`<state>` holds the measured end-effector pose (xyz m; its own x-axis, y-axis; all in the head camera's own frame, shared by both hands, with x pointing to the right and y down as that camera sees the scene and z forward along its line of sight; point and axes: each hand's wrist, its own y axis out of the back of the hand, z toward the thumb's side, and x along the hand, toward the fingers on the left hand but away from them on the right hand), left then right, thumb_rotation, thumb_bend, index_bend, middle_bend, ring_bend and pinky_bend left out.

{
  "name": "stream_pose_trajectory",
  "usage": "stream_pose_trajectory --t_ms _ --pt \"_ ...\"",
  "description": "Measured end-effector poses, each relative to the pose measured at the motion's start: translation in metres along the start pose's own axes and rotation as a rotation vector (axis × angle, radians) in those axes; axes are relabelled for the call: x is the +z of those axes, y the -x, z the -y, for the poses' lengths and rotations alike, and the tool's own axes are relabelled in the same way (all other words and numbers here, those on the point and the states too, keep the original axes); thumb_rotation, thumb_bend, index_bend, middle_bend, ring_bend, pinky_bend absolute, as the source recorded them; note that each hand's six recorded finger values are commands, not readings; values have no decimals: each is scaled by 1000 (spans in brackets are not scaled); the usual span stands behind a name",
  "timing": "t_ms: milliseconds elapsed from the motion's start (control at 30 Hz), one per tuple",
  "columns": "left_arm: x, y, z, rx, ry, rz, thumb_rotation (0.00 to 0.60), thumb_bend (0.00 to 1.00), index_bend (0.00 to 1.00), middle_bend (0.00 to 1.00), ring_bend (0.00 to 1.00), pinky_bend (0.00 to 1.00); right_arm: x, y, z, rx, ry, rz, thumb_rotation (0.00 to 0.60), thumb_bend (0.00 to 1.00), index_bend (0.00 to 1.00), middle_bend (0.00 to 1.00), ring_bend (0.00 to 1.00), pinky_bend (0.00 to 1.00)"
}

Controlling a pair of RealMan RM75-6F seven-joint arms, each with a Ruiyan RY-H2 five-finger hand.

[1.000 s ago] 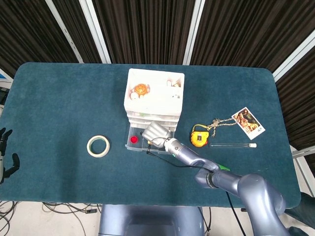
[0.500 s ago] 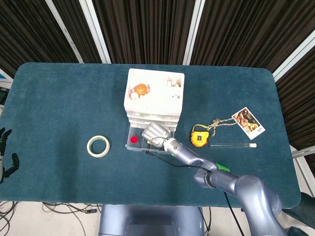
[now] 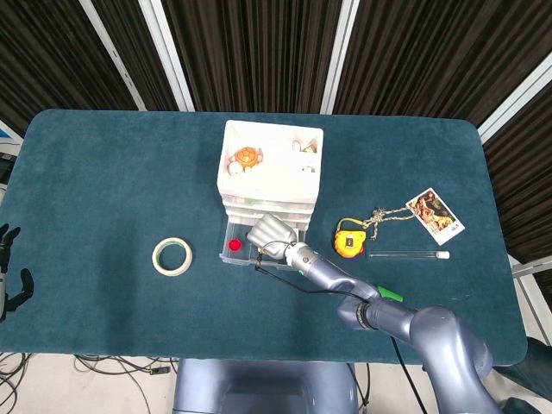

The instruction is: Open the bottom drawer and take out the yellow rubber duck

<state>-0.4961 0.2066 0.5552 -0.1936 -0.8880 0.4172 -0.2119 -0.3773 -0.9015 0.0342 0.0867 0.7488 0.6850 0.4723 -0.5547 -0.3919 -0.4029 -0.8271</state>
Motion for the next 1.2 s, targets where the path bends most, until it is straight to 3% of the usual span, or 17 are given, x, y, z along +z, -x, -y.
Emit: stream_pose_trajectory --t_ms 533,800,1000,1200 --pt "0 0 0 -2 1 1 600 608 54 0 0 0 -13 -18 -33 -83 50 2 600 326 544 1000 1000 1000" --pt "1 1 0 1 0 3 600 608 54 0 0 0 -37 -72 -53 -116 66 6 600 326 551 1000 1000 1000" --pt "1 1 0 1 -2 4 600 608 54 0 0 0 -55 -132 -34 -50 44 44 600 326 551 1000 1000 1000" --pt "2 2 0 6 -4 7 600 608 54 0 0 0 -58 -157 -4 25 25 66 600 326 551 1000 1000 1000"
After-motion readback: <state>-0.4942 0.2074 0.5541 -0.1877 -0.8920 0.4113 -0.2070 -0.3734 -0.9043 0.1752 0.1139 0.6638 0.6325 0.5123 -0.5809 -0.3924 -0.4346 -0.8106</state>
